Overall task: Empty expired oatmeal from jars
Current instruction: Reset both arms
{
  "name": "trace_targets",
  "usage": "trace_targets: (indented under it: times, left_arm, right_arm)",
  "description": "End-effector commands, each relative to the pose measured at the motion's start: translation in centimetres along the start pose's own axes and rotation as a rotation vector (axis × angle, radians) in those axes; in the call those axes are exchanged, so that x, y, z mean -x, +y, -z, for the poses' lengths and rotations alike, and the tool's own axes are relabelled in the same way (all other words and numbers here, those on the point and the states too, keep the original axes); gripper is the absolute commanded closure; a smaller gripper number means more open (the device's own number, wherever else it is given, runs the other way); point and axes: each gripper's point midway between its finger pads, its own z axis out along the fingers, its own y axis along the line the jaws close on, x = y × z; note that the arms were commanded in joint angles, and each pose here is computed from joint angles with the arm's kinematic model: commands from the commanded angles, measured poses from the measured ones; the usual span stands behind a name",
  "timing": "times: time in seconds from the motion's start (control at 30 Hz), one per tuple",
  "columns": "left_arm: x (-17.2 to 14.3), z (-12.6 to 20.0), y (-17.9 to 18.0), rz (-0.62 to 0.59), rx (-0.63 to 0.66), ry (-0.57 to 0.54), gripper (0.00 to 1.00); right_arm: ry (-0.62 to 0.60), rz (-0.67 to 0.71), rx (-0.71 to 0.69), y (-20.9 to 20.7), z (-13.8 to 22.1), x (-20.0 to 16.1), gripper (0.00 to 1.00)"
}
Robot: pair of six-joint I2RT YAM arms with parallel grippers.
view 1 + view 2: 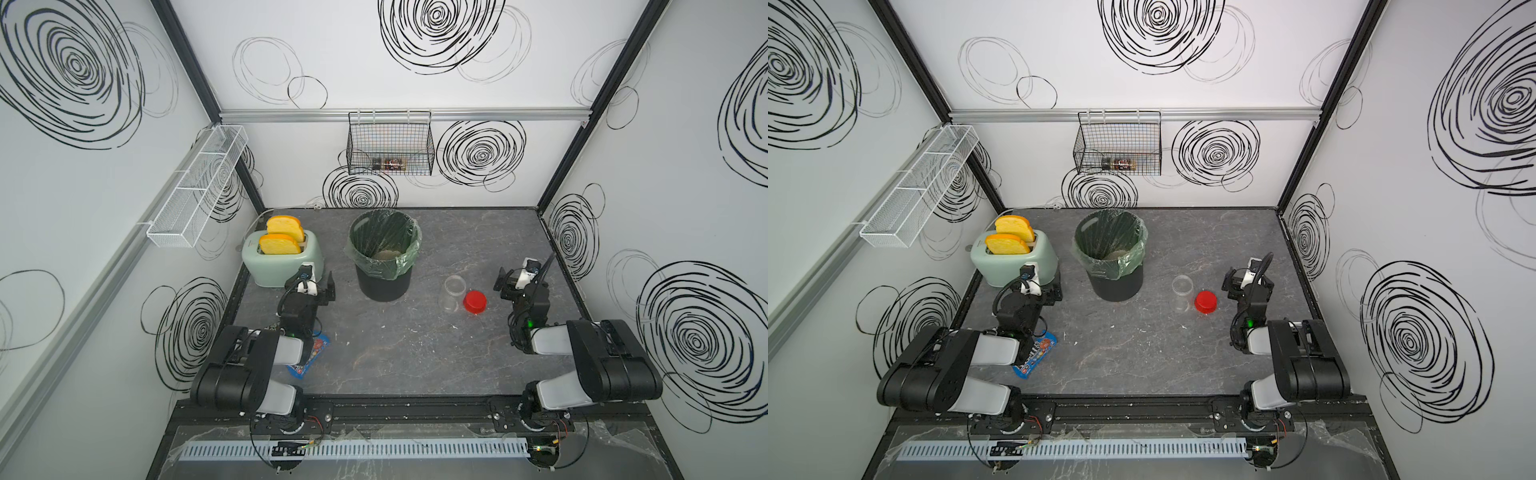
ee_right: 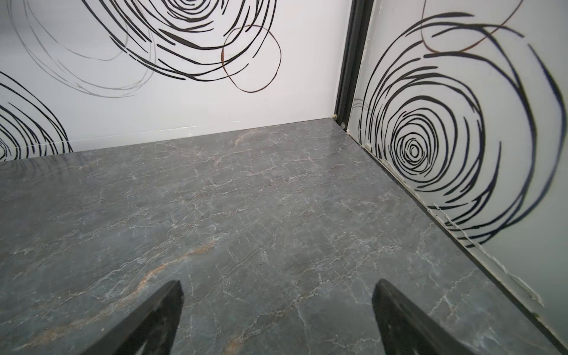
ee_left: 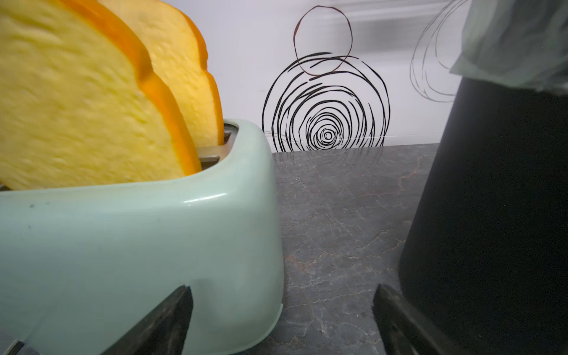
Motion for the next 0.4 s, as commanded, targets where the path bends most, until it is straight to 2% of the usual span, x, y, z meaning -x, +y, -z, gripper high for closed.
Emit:
trace_targets:
  times: [0.0, 0.37]
  left_arm:
    - [1.67, -0.28, -0.38, 0.019, -0.032, -0.058, 0.04]
    - [1.69, -0.40, -0.23, 0.031, -0.041, -0.057, 0.04]
  right_arm:
    - [-0.032, -0.013, 0.025, 0.32, -0.07, 0.94, 0.02]
    - [-0.035, -0.010, 0.024, 0.29, -0.04, 0.94, 0.02]
